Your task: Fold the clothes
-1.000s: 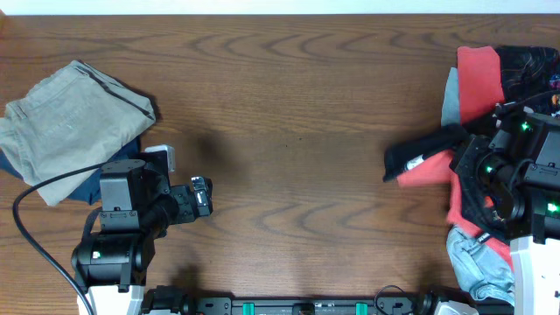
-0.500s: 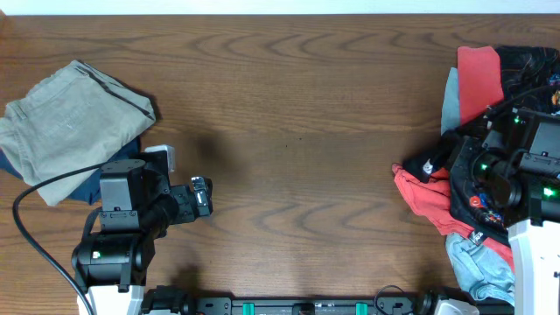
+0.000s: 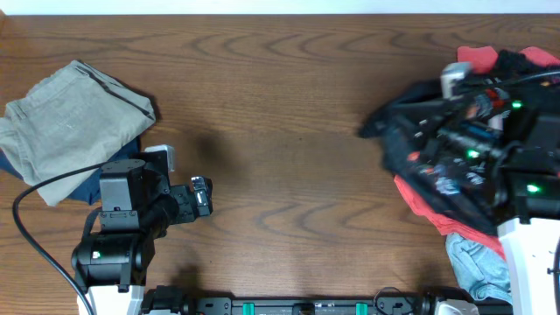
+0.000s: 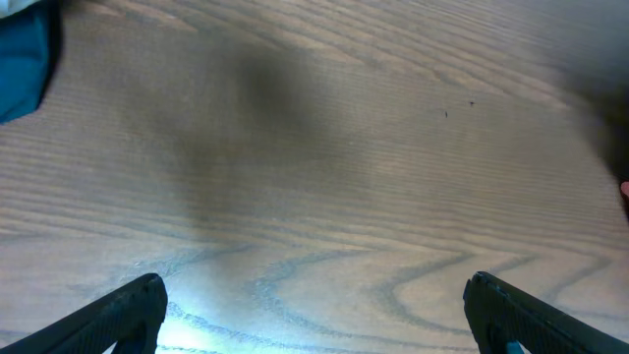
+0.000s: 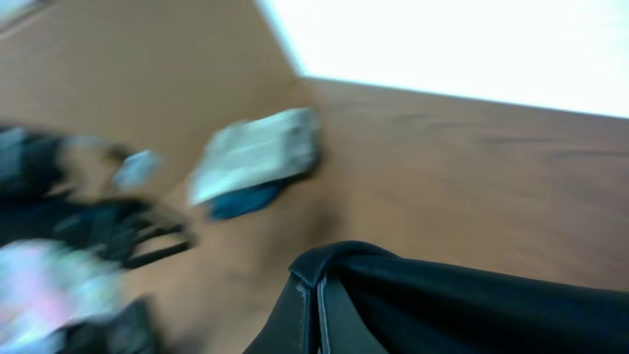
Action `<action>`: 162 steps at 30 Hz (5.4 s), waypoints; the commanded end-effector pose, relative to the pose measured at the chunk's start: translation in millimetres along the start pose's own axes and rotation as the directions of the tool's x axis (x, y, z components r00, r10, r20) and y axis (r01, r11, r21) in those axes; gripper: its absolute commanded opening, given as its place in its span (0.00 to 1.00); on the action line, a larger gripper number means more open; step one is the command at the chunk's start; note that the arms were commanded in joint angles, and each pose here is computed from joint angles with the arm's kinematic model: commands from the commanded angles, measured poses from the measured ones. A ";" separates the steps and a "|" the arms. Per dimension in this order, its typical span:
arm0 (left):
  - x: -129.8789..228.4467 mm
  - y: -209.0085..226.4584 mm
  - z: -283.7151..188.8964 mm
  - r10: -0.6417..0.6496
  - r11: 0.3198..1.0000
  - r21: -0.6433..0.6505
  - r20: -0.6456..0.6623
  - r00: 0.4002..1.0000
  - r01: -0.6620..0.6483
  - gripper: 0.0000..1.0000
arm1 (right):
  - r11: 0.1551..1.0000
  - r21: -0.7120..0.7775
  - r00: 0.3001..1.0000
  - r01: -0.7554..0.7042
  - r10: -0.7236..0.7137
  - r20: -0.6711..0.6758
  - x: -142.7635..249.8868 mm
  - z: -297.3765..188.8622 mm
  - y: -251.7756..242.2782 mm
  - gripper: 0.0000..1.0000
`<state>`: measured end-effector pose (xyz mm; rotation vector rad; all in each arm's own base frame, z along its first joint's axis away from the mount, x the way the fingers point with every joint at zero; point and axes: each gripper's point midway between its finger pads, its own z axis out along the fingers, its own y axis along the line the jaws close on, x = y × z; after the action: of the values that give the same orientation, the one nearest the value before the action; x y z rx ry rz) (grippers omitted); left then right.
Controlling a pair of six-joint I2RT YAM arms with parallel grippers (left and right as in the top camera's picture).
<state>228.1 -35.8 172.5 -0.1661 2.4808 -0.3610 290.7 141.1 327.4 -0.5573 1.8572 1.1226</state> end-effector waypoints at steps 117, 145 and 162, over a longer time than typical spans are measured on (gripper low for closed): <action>-48.3 0.9 106.3 -0.306 0.952 -0.114 -0.384 0.871 0.284 0.98 | 0.294 0.954 0.656 -0.057 0.732 -0.187 194.7 -77.7 -165.4 0.99; 116.4 -81.3 193.8 -0.360 0.929 -0.115 -0.501 0.787 0.352 1.00 | 0.302 0.951 0.648 -0.066 0.738 -0.189 196.0 -76.2 -163.2 0.99; 52.8 -17.1 116.6 -0.334 0.941 -0.110 -0.465 0.820 0.321 0.06 | 0.212 0.977 0.678 -0.014 0.720 -0.146 191.2 -93.2 -174.7 0.99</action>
<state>239.8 -110.7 23.0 -0.7241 3.0505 -0.5590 273.0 0.9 93.8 0.3362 2.9673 -0.1048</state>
